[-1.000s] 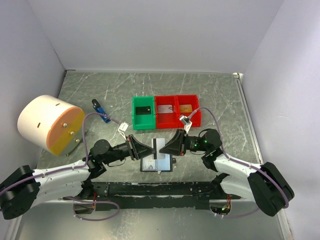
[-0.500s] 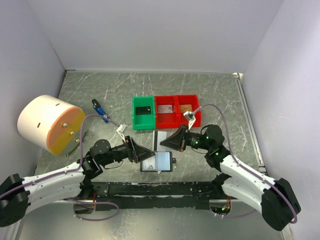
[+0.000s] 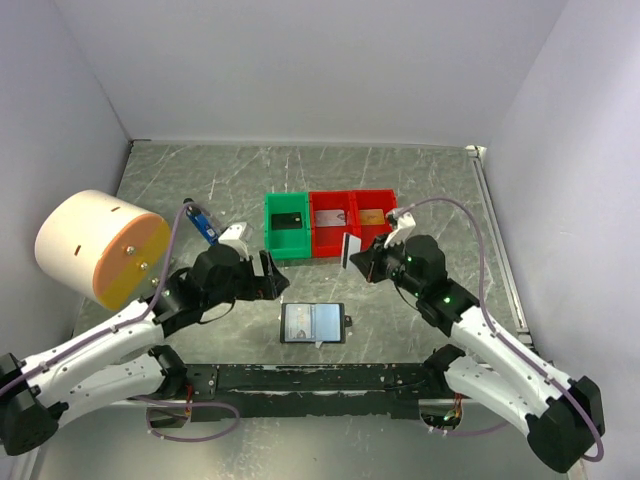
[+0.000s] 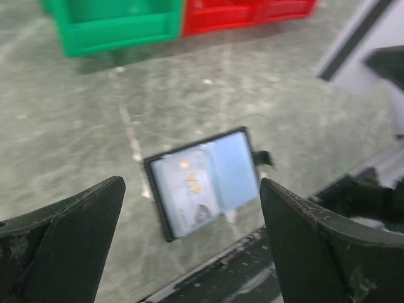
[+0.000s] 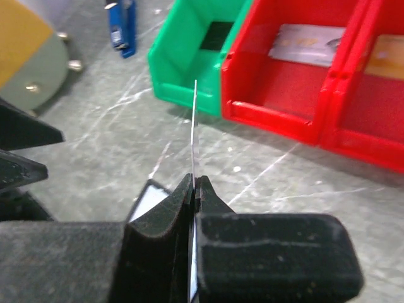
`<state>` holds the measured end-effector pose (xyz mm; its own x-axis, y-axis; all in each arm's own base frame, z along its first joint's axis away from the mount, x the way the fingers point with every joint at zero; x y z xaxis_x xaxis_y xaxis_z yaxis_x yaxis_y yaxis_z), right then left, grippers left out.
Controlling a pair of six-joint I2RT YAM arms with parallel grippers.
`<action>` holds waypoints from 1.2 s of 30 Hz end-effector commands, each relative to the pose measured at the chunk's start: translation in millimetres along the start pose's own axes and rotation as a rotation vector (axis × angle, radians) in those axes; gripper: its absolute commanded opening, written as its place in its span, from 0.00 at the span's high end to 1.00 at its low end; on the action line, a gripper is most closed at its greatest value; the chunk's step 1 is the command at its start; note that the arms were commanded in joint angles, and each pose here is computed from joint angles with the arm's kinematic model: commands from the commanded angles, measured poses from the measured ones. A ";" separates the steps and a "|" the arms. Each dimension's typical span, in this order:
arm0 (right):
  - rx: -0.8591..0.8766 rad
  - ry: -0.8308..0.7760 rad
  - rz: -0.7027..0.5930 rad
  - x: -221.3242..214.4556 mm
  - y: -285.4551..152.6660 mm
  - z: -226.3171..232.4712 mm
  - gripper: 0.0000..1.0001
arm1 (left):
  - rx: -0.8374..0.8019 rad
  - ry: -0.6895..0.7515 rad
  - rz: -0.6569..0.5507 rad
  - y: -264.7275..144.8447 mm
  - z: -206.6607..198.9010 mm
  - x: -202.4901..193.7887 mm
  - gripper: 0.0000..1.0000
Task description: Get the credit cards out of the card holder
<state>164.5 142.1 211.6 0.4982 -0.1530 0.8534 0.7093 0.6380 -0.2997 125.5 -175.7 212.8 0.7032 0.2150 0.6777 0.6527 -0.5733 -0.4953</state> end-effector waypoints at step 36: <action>-0.106 -0.950 0.318 64.0 151.7 -68.3 1.00 | 0.562 0.290 -0.174 -24.2 71.0 78.2 0.00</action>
<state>326.2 184.0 196.6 0.1190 0.6723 0.7307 0.6899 0.4733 -0.5477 182.1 -93.5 234.4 0.5367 -0.0118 0.8437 0.8399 -0.0883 -0.5355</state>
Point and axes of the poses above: each gripper's point midway between its finger pads, its own y axis out along the fingers, its own z axis along the line the jaws close on, x = y × z, the point moved 10 cm from there along -y, back along the fingers, and after that the axes turned 1 degree about -y, right-handed, at the moved point
